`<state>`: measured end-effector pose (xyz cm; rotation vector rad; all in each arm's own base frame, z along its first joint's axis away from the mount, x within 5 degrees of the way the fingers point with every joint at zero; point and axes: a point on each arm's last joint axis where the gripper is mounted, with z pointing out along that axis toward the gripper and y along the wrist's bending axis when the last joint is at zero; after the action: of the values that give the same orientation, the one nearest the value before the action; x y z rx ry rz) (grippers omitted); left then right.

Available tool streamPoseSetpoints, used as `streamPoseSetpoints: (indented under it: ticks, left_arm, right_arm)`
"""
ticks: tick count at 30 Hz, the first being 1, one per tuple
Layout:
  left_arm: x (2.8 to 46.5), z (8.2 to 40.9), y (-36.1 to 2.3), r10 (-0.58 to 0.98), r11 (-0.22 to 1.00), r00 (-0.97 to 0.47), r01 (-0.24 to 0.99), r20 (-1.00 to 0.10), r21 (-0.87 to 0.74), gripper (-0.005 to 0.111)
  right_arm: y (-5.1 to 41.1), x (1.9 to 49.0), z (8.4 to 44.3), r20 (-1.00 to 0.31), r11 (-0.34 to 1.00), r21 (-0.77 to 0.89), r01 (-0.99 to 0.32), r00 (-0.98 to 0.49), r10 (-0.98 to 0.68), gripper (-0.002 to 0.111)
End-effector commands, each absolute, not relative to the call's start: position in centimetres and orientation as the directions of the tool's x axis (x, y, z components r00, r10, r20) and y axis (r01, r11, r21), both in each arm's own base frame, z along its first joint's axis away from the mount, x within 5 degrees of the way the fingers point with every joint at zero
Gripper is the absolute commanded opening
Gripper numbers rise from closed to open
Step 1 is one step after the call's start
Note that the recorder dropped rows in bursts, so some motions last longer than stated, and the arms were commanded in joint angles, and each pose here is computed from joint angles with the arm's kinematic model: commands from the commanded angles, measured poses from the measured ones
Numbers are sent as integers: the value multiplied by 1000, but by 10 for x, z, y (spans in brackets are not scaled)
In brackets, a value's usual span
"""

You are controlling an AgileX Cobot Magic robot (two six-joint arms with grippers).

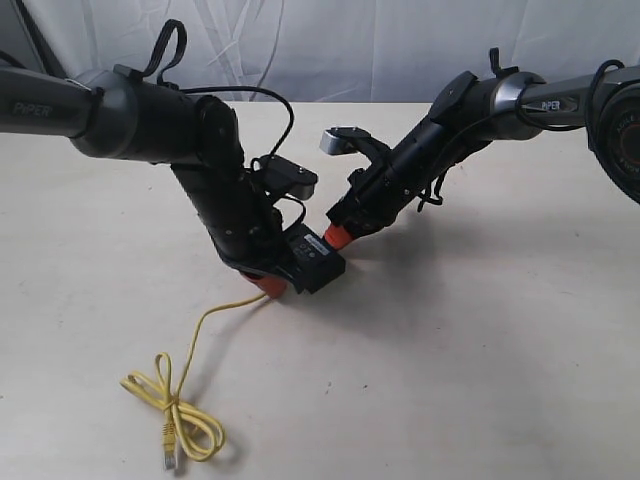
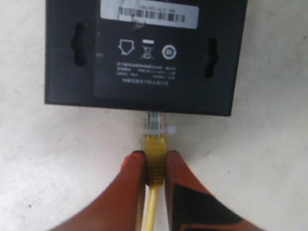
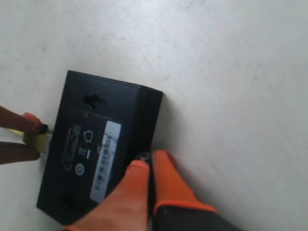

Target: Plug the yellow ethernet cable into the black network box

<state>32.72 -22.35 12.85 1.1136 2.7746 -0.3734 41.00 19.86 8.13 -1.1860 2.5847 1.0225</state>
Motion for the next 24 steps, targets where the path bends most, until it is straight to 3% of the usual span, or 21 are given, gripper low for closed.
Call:
streamPoseSetpoints:
  ticks: [1,5,24]
  left_arm:
    - [325,146,-231,654,700,-710,699,-262,-148,0]
    - [320,142,-231,685,693,-698,712,-207,-108,0]
    - [314,131,-241,686,699,-706,706,-176,-112,0]
  right_arm:
    - [196,404,70,-319,452,519,-725,-655,-685,-1]
    - [196,404,70,-318,454,520,-724,-657,-684,-1]
    - [196,405,70,-320,458,516,-724,-659,-681,-1]
